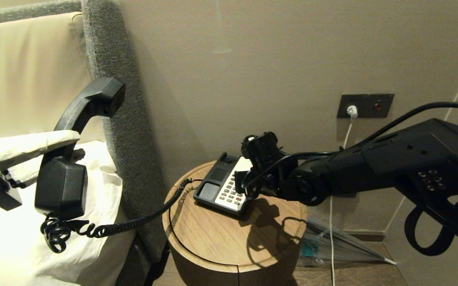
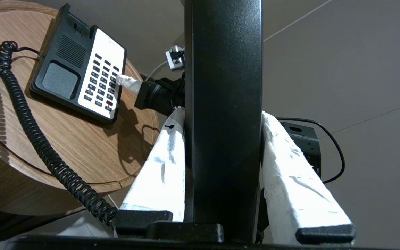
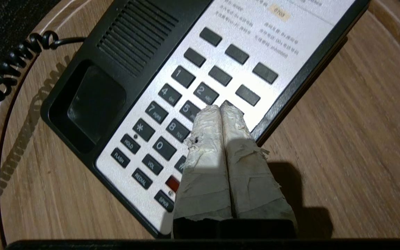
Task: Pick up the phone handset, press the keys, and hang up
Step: Dial the number
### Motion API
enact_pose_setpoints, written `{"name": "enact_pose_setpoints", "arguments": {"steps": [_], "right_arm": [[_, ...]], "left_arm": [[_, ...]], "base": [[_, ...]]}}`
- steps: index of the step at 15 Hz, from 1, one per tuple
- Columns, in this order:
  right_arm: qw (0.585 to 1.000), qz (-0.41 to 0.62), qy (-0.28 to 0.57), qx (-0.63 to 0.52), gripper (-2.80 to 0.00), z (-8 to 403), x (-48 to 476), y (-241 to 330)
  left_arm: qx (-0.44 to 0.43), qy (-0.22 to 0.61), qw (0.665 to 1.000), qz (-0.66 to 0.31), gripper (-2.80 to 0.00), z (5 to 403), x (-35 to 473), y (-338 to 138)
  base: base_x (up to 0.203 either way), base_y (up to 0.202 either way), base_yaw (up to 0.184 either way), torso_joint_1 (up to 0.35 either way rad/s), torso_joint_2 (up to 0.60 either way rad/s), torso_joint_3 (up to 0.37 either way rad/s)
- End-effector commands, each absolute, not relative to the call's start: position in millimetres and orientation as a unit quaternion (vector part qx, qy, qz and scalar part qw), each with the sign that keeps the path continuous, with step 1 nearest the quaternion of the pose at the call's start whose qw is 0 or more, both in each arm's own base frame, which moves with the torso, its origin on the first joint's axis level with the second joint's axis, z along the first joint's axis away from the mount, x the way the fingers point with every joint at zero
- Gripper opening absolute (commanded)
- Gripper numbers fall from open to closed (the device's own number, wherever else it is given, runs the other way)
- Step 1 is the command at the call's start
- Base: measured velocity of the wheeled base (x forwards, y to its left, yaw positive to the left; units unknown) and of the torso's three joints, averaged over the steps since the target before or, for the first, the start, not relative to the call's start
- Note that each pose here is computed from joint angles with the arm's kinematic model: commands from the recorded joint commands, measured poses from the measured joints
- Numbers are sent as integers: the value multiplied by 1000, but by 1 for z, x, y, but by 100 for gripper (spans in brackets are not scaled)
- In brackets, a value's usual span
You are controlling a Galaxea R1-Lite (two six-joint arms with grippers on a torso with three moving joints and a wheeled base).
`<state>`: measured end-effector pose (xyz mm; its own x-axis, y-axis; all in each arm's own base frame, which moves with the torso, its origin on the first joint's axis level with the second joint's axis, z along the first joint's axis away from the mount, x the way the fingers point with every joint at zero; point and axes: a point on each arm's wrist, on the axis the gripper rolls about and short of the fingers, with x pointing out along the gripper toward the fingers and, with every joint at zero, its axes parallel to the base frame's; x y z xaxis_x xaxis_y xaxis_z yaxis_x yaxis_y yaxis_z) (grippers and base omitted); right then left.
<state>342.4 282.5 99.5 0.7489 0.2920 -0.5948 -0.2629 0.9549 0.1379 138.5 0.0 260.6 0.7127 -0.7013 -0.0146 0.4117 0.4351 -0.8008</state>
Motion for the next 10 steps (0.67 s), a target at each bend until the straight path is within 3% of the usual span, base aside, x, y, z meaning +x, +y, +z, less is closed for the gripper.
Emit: {"name": "enact_pose_setpoints", "arguments": {"steps": [1,10], "right_arm": [[933,154,325,22,-280,101,334,285],[928,155,337,10,-280,92,330,287]], "left_arm": [[-413,176,827,-338,-280,261,138,0],[-413,176,827,-338,-280,261,137,0]], "base": [[0,0,0,0,0,0],[0,0,0,0,0,0]]}}
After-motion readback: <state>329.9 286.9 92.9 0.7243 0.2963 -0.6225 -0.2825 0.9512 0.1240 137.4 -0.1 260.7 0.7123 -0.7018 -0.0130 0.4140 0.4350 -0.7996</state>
